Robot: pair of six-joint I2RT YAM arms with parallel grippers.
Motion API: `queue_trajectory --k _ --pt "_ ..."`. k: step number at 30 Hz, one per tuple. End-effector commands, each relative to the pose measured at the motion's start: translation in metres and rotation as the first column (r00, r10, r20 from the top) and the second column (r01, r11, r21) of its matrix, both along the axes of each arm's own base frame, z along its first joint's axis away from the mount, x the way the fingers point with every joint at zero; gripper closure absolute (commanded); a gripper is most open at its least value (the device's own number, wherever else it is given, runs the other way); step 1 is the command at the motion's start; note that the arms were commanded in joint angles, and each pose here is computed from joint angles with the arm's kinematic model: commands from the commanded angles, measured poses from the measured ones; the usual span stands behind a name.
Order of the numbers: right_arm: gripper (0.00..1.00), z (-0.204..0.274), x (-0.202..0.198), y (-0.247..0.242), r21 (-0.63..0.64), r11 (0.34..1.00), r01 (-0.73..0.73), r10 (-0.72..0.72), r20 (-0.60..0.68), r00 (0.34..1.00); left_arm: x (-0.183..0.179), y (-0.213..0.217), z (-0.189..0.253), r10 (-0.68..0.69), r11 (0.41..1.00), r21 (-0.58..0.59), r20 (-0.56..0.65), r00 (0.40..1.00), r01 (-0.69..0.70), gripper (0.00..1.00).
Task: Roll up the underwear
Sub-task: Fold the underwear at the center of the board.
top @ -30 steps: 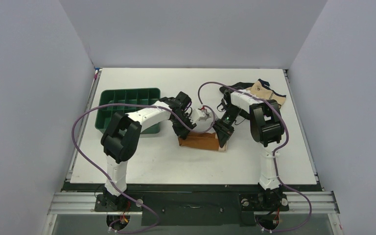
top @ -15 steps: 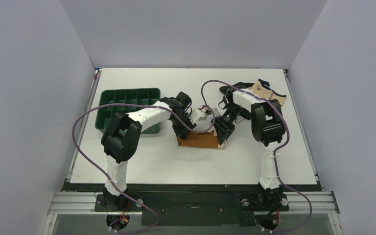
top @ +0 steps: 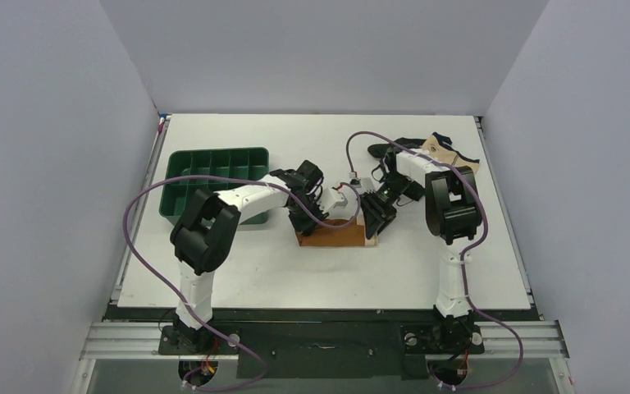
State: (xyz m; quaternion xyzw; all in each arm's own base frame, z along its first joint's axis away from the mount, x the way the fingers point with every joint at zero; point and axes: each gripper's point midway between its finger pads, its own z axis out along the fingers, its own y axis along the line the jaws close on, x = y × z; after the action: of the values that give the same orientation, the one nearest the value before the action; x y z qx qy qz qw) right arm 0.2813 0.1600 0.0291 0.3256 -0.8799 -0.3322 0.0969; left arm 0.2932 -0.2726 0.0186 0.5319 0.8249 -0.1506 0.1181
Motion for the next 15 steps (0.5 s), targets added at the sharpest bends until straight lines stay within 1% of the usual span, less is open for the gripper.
queue_trajectory --k 1,5,9,12,13,15 --pt "0.63 0.001 0.01 -0.002 0.0 1.0 0.029 -0.028 0.081 0.996 0.007 0.006 -0.002 0.07 0.997 0.026 0.062 0.996 -0.071 0.89" --pt "0.62 0.014 0.005 0.001 0.051 0.999 0.001 -0.006 0.098 0.995 0.007 0.004 -0.001 0.101 0.995 0.006 0.057 0.993 -0.101 0.9" --pt "0.57 0.029 0.006 0.007 0.123 0.992 -0.008 -0.005 0.1 0.995 0.004 -0.001 0.001 0.11 0.994 -0.014 0.035 0.993 -0.109 0.9" --pt "0.55 0.037 0.005 0.012 0.184 0.983 -0.011 0.001 0.057 0.998 0.003 -0.001 0.002 0.113 0.993 -0.016 0.028 0.993 -0.113 0.9" --pt "0.55 0.038 0.005 0.012 0.206 0.978 -0.031 0.019 0.061 0.998 0.003 -0.002 0.002 0.113 0.993 -0.017 0.027 0.993 -0.113 0.9" --pt "0.54 0.041 -0.004 0.013 0.25 0.968 -0.038 0.043 -0.013 0.999 0.003 -0.003 0.002 0.115 0.993 -0.019 0.025 0.993 -0.115 0.9"
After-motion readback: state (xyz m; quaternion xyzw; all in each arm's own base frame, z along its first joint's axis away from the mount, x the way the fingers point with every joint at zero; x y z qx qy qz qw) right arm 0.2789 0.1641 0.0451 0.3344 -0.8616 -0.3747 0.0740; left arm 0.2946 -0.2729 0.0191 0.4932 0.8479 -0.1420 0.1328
